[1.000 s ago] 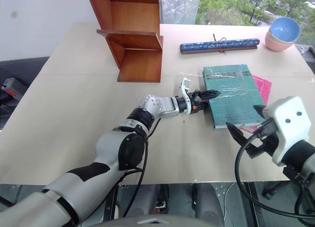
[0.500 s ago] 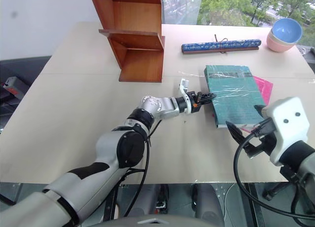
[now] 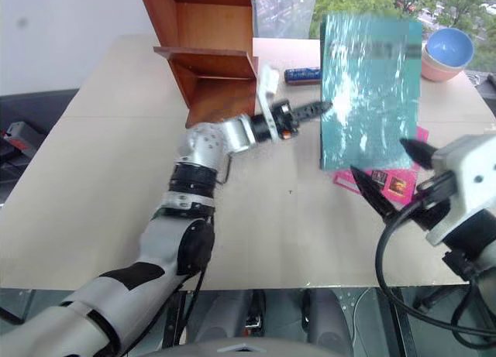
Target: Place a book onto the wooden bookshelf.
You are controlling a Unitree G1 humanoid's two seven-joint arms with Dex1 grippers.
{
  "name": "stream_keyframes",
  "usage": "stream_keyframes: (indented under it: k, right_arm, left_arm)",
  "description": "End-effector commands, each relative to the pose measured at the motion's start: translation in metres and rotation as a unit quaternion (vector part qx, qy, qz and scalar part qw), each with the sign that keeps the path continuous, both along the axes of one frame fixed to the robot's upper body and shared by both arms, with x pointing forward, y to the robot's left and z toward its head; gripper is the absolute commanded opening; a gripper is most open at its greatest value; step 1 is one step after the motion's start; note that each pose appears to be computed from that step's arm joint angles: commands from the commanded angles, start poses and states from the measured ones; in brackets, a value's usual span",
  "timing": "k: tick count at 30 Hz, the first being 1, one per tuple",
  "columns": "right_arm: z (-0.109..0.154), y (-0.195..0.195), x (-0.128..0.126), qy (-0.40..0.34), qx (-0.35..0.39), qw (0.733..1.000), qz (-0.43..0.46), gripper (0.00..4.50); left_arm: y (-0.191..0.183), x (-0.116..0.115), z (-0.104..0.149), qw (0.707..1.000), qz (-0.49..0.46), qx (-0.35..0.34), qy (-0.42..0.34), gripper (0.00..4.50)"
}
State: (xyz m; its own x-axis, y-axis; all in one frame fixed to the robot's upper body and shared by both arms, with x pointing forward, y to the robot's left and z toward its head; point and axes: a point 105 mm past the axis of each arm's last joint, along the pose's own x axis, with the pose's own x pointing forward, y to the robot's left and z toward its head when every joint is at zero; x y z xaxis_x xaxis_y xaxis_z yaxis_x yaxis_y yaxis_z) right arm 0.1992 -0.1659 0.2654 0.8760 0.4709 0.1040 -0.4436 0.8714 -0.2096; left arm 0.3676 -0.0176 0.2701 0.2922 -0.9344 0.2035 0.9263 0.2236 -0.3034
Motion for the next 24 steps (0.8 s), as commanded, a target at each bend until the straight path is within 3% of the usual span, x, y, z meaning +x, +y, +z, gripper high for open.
stream_keyframes:
  k: [1,3,5,7,10,13,17,22,24]
  right_arm:
    - [0.02,0.0,-0.003,-0.048,0.031,0.998,0.004,4.5]
    - [0.02,0.0,0.001,-0.051,0.035,0.998,0.007,4.5]
    - [0.016,0.0,0.005,-0.049,0.036,0.998,0.014,4.5]
    - [0.013,0.0,0.011,-0.049,0.037,0.998,0.019,4.5]
    - [0.011,0.002,0.019,-0.053,0.041,0.997,0.031,4.5]
    - [0.009,0.004,0.026,-0.059,0.046,0.996,0.046,4.5]
    - [0.009,0.008,0.035,-0.07,0.047,0.994,0.066,4.5]
    - [0.014,0.011,0.041,-0.086,0.036,0.993,0.072,4.5]
    - [0.017,0.01,0.043,-0.096,0.018,0.993,0.064,4.5]
  left_arm:
    - [0.015,-0.021,0.065,0.949,0.049,0.074,-0.302,0.04]
    - [0.029,-0.03,0.094,0.867,0.089,0.147,-0.467,0.04]
    - [0.042,-0.036,0.117,0.79,0.109,0.198,-0.57,0.04]
    - [0.054,-0.042,0.137,0.731,0.115,0.236,-0.63,0.04]
    - [0.071,-0.039,0.156,0.668,0.129,0.298,-0.67,0.04]
    - [0.094,-0.022,0.163,0.632,0.153,0.38,-0.657,0.04]
    - [0.123,0.005,0.15,0.592,0.167,0.496,-0.613,0.04]
    - [0.149,0.026,0.125,0.579,0.157,0.589,-0.54,0.04]
    - [0.15,0.029,0.121,0.589,0.149,0.606,-0.514,0.04]
